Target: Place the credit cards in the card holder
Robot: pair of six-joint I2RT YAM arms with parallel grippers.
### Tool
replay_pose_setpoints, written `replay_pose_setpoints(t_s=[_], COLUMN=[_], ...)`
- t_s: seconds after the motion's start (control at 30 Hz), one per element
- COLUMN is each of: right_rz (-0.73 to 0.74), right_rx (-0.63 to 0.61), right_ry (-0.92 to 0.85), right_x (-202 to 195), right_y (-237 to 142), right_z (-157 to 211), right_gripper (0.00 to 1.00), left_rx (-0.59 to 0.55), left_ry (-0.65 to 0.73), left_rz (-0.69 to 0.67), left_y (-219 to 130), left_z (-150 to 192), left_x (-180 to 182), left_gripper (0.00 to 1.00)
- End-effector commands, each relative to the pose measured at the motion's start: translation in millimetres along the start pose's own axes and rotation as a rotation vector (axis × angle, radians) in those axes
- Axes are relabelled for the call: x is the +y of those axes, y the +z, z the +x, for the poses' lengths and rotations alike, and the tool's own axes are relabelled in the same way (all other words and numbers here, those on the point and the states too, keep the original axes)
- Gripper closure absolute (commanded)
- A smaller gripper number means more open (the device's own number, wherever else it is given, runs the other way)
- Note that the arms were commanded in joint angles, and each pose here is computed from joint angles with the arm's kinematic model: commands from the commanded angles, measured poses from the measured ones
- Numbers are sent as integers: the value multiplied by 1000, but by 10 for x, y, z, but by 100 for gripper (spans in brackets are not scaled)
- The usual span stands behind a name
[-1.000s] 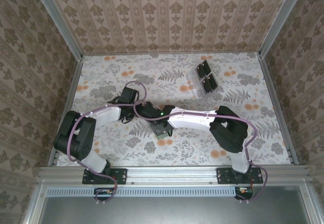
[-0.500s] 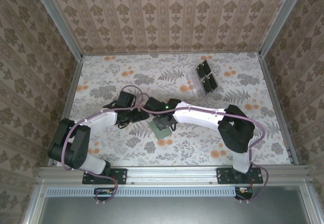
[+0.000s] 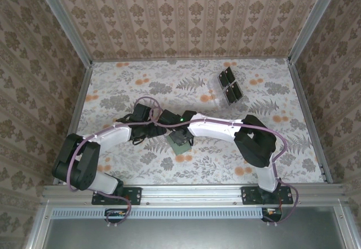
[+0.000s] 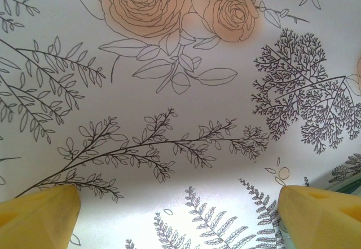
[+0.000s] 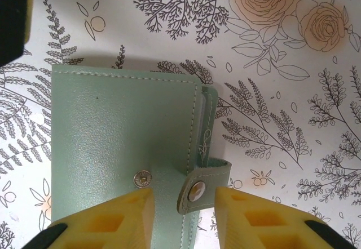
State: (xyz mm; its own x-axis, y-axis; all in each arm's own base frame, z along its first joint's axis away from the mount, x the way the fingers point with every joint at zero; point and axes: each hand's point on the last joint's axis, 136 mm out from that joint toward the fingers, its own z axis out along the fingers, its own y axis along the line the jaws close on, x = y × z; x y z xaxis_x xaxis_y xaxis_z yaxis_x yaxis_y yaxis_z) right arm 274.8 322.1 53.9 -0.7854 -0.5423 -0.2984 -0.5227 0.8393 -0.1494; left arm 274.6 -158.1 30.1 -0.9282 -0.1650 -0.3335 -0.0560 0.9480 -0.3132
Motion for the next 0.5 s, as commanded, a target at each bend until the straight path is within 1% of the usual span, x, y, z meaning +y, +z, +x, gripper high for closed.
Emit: replay_pose_setpoints(t_s=[0.0, 0.2, 0.33, 0.47], right_rz=[21, 34, 38, 42], right_rx=[16, 11, 5, -3], right_ry=[-26, -27, -24, -20], right_x=[-16, -39, -58, -81], right_y=[8, 15, -1, -24], right_z=[-6, -19, -26, -37], right_gripper=[67, 74, 75, 81], left_rx=[111, 114, 117, 120], left_ry=[-36, -34, -30, -25], left_rz=[-46, -43, -44, -47], left_y=[47, 68, 83, 99], left_z=[331, 343, 352, 363], left_x=[136, 114, 98, 87], left_gripper=[0, 0, 0, 0])
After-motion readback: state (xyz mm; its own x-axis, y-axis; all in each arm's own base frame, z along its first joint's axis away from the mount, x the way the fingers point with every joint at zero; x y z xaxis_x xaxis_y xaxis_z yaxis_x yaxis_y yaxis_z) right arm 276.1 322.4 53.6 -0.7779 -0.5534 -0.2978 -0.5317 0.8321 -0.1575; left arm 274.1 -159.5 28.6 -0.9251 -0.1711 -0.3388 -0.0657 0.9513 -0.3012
